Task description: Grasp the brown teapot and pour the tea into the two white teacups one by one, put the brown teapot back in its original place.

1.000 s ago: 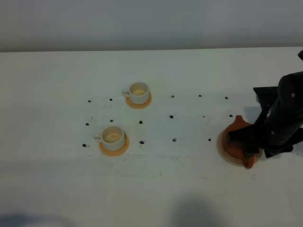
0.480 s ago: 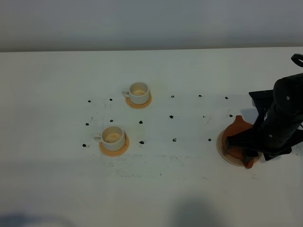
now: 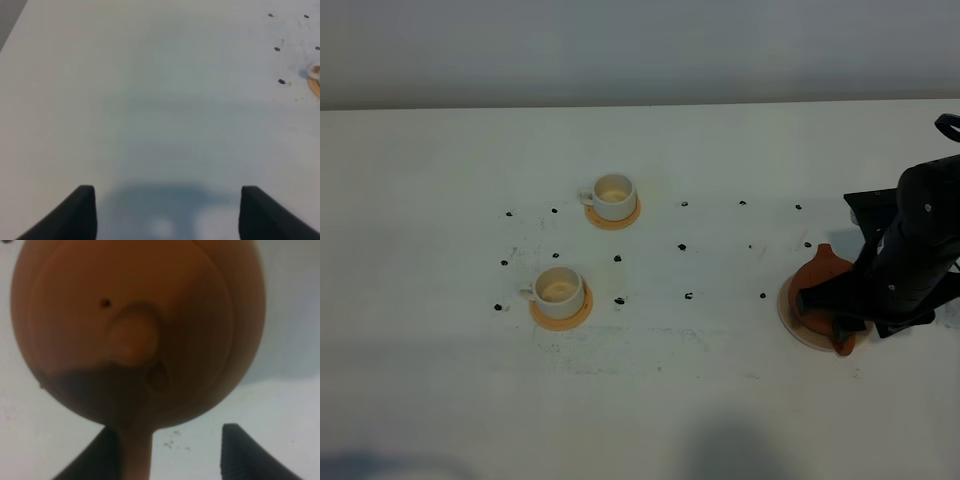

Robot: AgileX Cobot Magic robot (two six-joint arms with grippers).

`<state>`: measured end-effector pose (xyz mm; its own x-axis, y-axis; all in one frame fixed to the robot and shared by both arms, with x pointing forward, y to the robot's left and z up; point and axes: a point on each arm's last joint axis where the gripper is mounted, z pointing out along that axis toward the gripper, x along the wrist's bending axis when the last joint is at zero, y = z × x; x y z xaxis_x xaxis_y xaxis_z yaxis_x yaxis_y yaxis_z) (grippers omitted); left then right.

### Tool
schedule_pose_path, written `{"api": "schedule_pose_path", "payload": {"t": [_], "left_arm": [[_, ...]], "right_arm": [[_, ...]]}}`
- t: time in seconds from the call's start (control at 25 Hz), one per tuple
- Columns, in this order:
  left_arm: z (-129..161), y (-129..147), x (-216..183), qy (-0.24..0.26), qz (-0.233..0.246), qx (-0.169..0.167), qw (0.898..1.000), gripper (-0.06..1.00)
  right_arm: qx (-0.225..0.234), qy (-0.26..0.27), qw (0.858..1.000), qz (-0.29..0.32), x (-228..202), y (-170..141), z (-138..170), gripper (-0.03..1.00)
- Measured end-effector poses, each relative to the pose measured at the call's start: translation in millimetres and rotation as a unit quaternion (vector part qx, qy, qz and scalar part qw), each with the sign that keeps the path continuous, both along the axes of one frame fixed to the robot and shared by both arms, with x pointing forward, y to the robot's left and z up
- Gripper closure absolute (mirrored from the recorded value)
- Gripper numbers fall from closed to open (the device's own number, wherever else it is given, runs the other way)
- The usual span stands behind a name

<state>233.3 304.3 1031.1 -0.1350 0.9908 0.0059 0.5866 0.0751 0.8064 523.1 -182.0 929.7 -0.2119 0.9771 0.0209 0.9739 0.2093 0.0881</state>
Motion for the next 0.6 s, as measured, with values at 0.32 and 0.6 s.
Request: {"api": "schedule_pose_path", "payload": {"t": [0.32, 0.6], "left_arm": [[0.0, 0.0, 0.0, 0.000, 0.000, 0.000, 1.000, 0.37], [0.0, 0.0, 0.0, 0.000, 0.000, 0.000, 1.000, 0.37]], "right_arm": [[0.006, -0.007, 1.000, 0.013, 0.2, 3.1, 0.0, 0.57], [0.019, -0.008, 1.000, 0.005, 0.5, 5.3, 0.2, 0.59]]}}
